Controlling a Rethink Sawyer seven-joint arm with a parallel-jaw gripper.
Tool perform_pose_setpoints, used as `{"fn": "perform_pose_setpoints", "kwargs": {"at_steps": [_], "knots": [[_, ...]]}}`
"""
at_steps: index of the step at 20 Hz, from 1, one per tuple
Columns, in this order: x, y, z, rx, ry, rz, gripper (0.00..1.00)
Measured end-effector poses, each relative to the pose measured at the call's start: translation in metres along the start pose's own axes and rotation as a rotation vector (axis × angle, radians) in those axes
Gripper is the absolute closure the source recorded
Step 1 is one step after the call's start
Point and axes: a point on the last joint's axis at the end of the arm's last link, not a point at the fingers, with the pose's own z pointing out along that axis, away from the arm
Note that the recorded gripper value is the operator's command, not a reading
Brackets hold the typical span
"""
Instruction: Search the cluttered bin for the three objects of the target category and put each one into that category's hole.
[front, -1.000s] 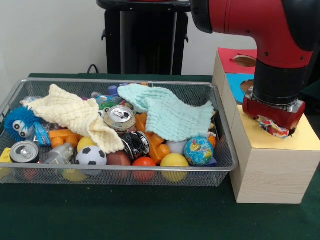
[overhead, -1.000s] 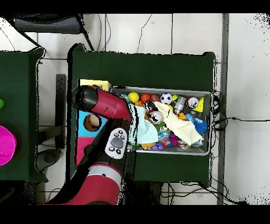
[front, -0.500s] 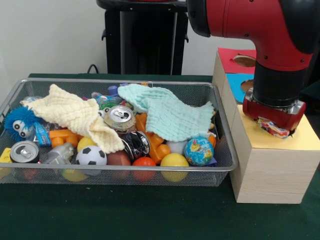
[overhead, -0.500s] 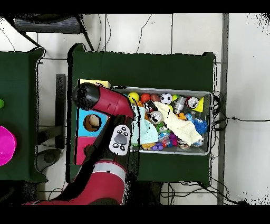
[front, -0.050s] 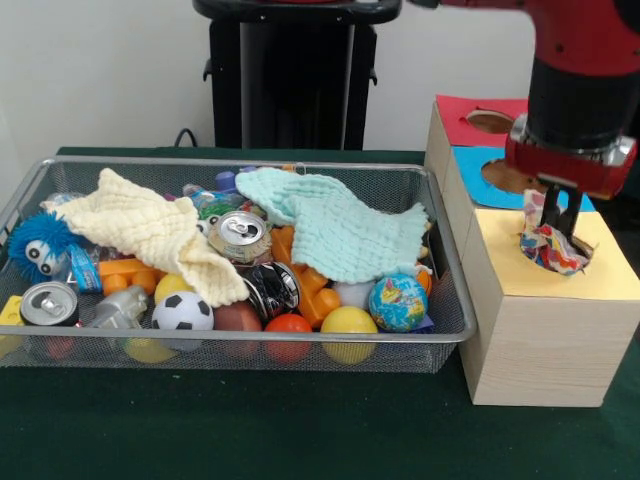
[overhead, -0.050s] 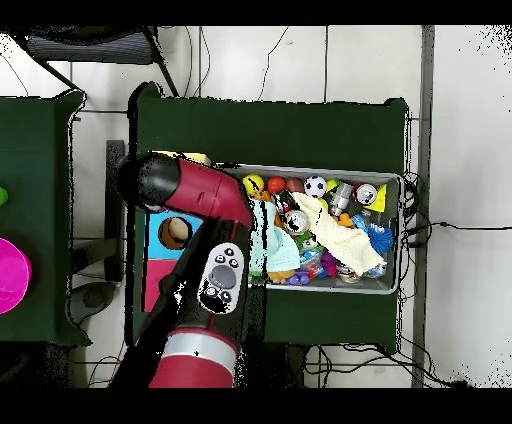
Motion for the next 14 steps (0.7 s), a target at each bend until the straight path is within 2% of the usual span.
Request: {"fn": "perform_pose_setpoints", "kwargs": {"at_steps": [7,14], "knots": [[0.015,-0.001,-0.056,0.027,0.064,-0.041,1.00],[0.010,-0.001,-0.074,0.018,0.011,-0.052,1.00]]}}
